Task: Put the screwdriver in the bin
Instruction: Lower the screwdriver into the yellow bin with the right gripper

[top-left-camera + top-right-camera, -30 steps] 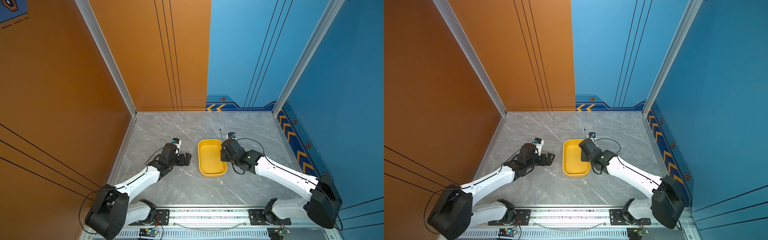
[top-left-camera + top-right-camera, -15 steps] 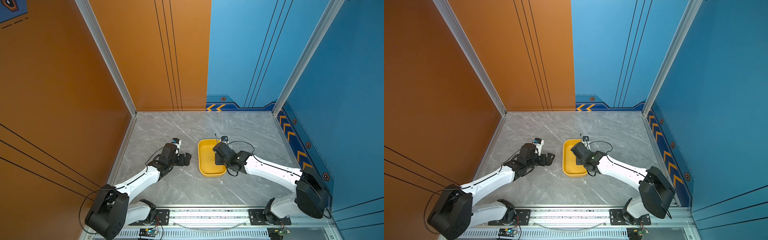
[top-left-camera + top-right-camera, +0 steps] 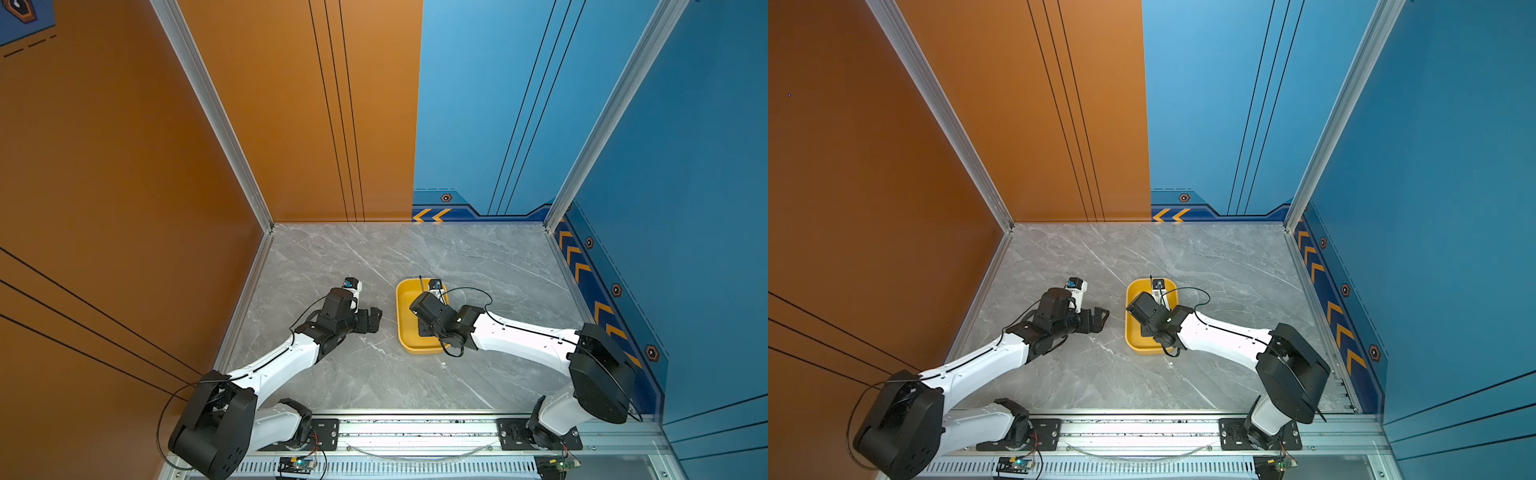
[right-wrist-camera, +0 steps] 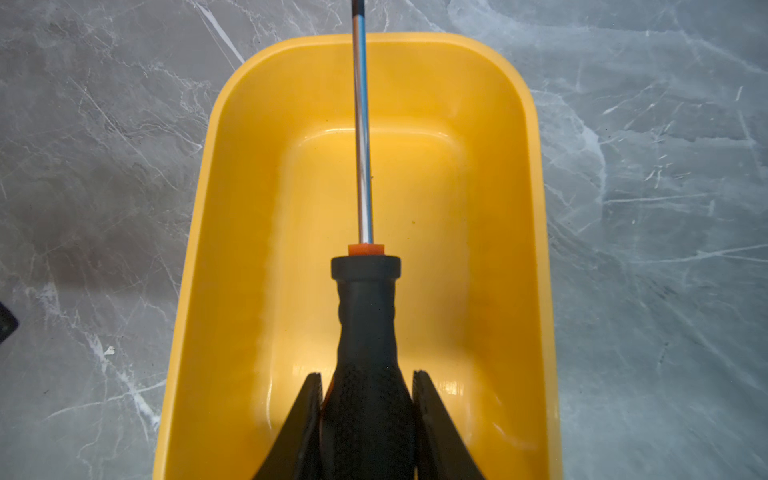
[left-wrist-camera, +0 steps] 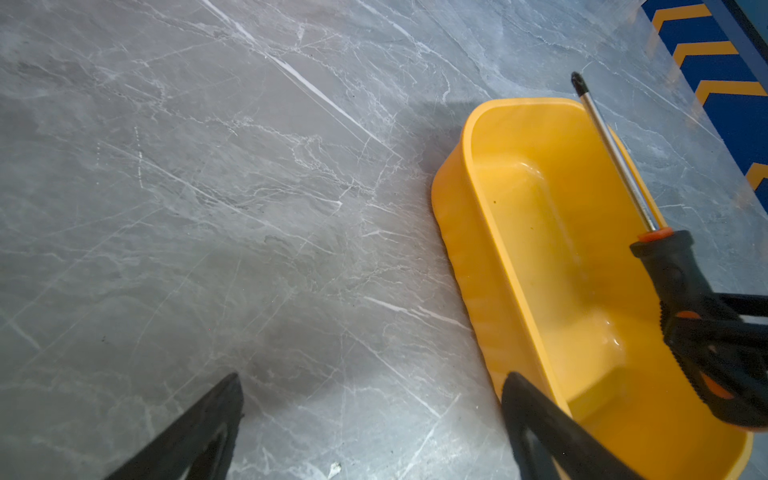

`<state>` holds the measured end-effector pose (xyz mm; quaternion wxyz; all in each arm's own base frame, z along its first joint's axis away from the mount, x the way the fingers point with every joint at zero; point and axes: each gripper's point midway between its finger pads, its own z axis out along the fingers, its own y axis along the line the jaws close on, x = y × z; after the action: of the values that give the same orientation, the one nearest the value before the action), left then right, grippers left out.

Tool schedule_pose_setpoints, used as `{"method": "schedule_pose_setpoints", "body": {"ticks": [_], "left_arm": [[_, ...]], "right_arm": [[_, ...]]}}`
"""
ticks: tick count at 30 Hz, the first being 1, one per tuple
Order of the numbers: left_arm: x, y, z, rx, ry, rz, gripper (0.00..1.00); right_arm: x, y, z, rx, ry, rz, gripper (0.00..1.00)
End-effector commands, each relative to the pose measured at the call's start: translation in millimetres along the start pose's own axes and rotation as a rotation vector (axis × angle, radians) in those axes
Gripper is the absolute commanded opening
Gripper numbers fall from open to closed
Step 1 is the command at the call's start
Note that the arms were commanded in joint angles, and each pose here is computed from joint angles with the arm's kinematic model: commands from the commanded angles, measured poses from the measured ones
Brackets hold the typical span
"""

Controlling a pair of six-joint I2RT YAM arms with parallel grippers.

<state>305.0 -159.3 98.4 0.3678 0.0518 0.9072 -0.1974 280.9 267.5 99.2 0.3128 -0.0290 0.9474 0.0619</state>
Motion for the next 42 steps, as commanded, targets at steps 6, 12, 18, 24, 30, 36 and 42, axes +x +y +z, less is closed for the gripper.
{"method": "schedule_pose_setpoints", "body": {"ticks": [6, 12, 18, 24, 30, 36, 42], "left_arm": [[7, 1, -3, -0.007, 0.008, 0.015, 0.98], [8, 3, -3, -0.015, 0.011, 0.019, 0.98], [9, 3, -3, -0.017, 0.014, 0.020, 0.98], [9, 4, -3, -0.020, 0.014, 0.020, 0.98], [9, 3, -4, -0.017, 0.013, 0.021, 0.98], [10, 4, -4, -0.021, 0.015, 0.021, 0.98], [8, 4, -5, -0.020, 0.009, 0.022, 0.98]], "right_arm": [[4, 8, 14, 0.028, 0.026, 0.010, 0.00], [14, 9, 27, 0.048, 0.058, 0.000, 0.01], [23, 9, 38, 0.064, 0.088, -0.011, 0.03], [29, 6, 46, 0.081, 0.110, -0.019, 0.17], [36, 3, 53, 0.094, 0.131, -0.027, 0.21], [37, 4, 56, 0.095, 0.140, -0.027, 0.34], [35, 5, 54, 0.087, 0.137, -0.029, 0.48]]}}
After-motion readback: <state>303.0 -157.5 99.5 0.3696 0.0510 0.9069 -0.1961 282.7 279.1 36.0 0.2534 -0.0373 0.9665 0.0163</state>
